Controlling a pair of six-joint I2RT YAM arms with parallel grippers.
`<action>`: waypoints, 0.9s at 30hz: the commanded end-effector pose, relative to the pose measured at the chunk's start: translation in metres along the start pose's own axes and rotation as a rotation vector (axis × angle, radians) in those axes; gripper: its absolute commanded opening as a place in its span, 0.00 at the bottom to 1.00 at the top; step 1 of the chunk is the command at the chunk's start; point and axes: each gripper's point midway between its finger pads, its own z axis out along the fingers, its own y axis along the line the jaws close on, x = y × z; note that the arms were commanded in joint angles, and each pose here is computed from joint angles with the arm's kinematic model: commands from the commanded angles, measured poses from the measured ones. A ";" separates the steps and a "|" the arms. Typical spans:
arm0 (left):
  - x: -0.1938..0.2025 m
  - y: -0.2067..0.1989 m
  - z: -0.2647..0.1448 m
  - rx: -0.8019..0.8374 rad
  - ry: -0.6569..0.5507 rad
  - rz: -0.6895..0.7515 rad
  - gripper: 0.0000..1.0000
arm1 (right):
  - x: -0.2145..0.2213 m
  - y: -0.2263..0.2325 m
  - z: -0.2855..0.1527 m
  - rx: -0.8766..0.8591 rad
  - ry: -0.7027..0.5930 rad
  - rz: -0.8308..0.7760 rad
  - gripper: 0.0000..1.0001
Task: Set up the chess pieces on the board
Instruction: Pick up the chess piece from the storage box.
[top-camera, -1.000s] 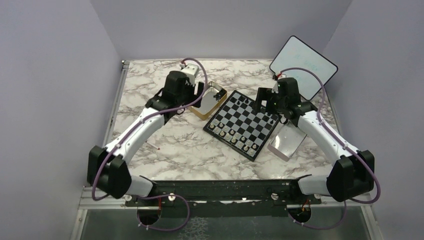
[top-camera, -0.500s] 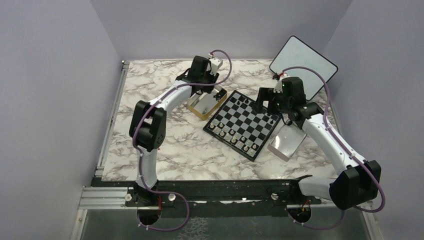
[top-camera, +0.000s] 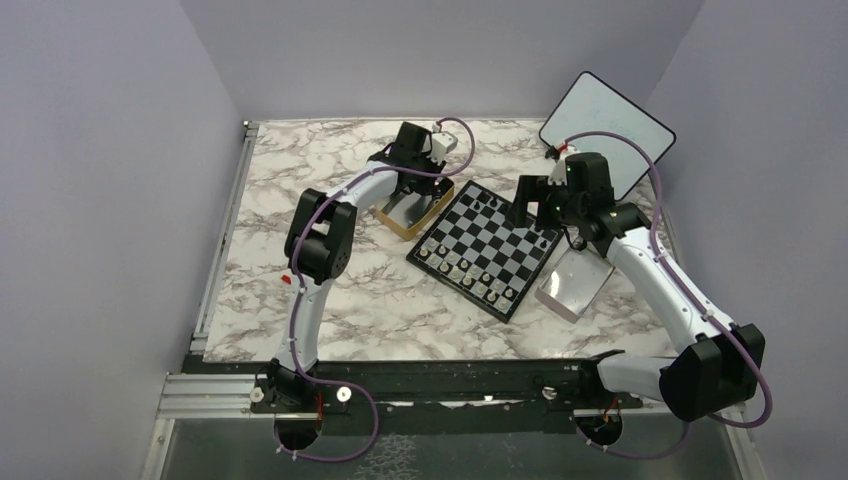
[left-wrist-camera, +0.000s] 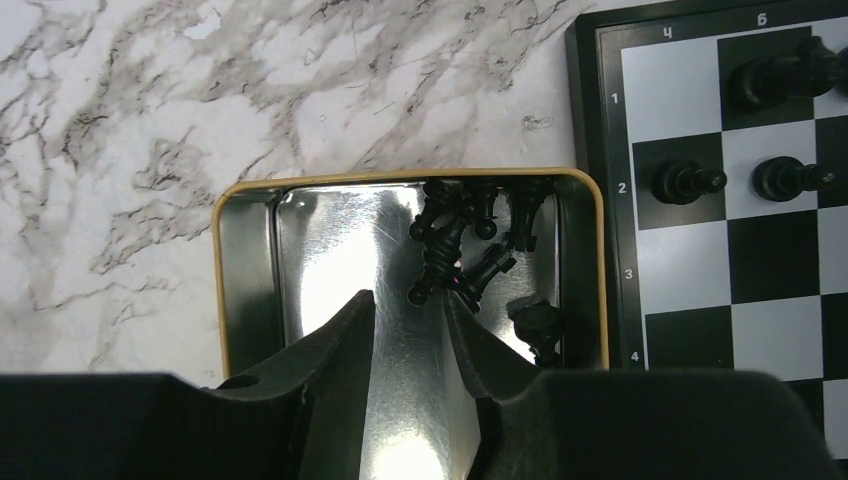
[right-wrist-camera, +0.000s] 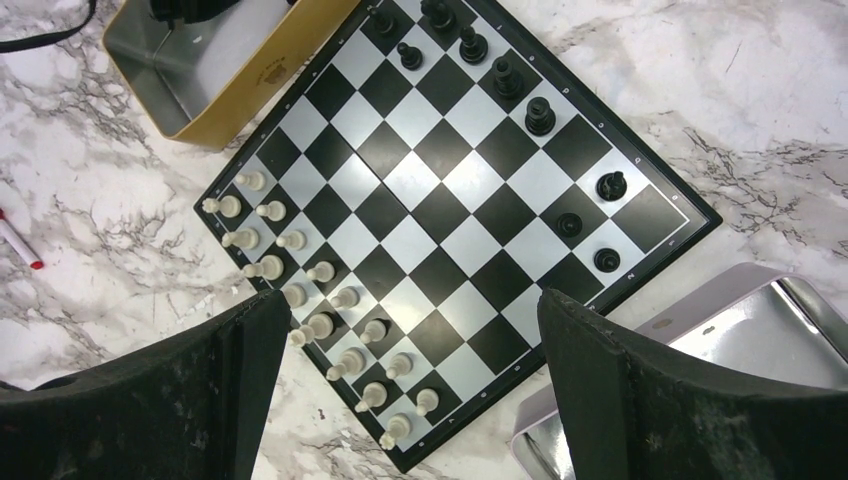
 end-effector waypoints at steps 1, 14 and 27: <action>-0.007 -0.001 0.010 0.038 -0.027 0.026 0.30 | -0.009 0.002 -0.012 -0.012 -0.028 -0.027 1.00; 0.015 -0.008 0.026 0.069 0.013 0.034 0.29 | -0.006 -0.007 -0.014 0.029 -0.033 -0.048 1.00; 0.009 0.003 0.014 -0.011 0.014 0.030 0.00 | -0.003 -0.007 -0.020 0.028 -0.046 -0.050 1.00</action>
